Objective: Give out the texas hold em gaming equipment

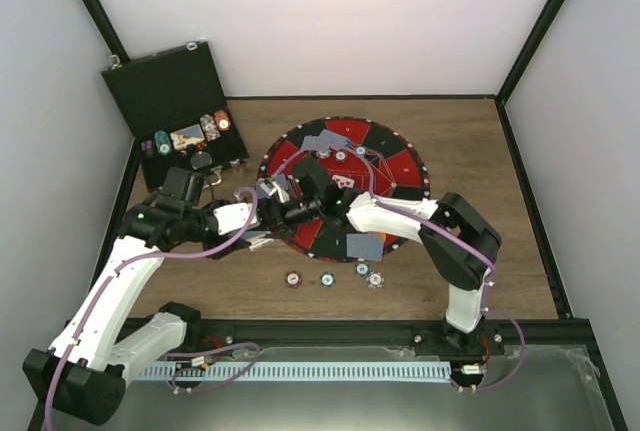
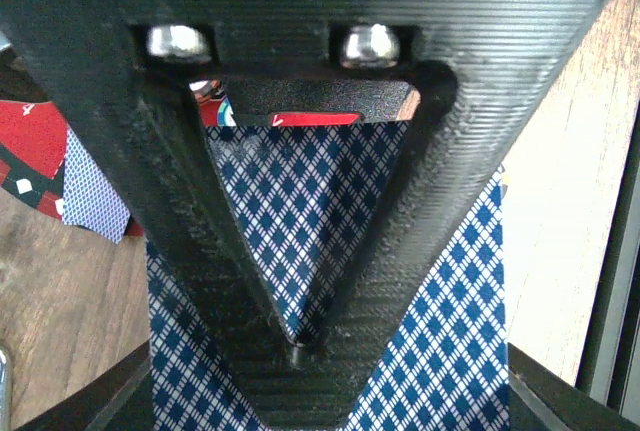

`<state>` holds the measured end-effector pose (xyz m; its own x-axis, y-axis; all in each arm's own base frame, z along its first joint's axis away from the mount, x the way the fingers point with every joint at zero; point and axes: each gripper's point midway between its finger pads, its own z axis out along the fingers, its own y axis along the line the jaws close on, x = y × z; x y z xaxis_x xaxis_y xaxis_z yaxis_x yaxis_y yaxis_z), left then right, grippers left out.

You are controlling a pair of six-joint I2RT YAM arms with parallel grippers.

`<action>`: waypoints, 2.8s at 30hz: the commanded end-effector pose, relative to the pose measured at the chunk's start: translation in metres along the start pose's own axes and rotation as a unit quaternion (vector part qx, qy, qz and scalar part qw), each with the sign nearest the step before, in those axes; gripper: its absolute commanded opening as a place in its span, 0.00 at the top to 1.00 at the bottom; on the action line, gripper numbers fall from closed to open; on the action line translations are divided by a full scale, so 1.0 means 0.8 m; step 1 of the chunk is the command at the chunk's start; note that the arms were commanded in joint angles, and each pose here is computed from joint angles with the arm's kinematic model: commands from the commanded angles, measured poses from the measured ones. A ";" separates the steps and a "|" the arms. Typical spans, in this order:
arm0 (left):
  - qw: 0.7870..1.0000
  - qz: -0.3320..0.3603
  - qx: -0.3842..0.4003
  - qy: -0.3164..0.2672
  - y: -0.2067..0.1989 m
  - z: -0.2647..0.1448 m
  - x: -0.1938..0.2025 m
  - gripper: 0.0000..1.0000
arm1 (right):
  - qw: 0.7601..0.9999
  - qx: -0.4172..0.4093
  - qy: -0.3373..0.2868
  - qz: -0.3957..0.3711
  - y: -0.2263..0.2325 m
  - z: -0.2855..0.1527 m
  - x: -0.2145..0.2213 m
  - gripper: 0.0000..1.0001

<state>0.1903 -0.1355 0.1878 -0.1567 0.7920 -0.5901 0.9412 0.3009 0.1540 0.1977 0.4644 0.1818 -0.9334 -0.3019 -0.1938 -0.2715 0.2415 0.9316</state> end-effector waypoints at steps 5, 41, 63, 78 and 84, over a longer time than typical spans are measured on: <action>0.999 0.022 -0.010 -0.025 0.003 -0.011 -0.017 0.81 | 0.999 0.015 -0.029 0.021 -0.023 -0.031 -0.016 0.20; 1.000 0.023 -0.016 -0.004 0.007 0.000 -0.003 0.81 | 0.986 0.038 -0.159 0.008 -0.010 -0.199 -0.056 0.99; 1.000 0.018 -0.013 -0.001 0.006 -0.001 -0.002 0.81 | 0.928 0.251 -0.238 0.136 -0.289 -0.352 -0.149 0.99; 1.000 0.017 -0.010 -0.006 0.003 -0.001 -0.003 0.80 | 0.903 0.334 -0.226 0.150 -0.336 -0.388 -0.157 0.67; 1.000 0.017 -0.009 -0.008 0.001 0.000 -0.003 0.80 | 0.851 0.435 -0.258 0.140 -0.317 -0.444 -0.168 0.37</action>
<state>0.1950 -0.1322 0.1871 -0.1513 0.8035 -0.5758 0.9341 0.3067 0.1826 0.4623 0.1453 0.0509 -0.9402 0.2573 -0.2233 0.0932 0.8246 0.5580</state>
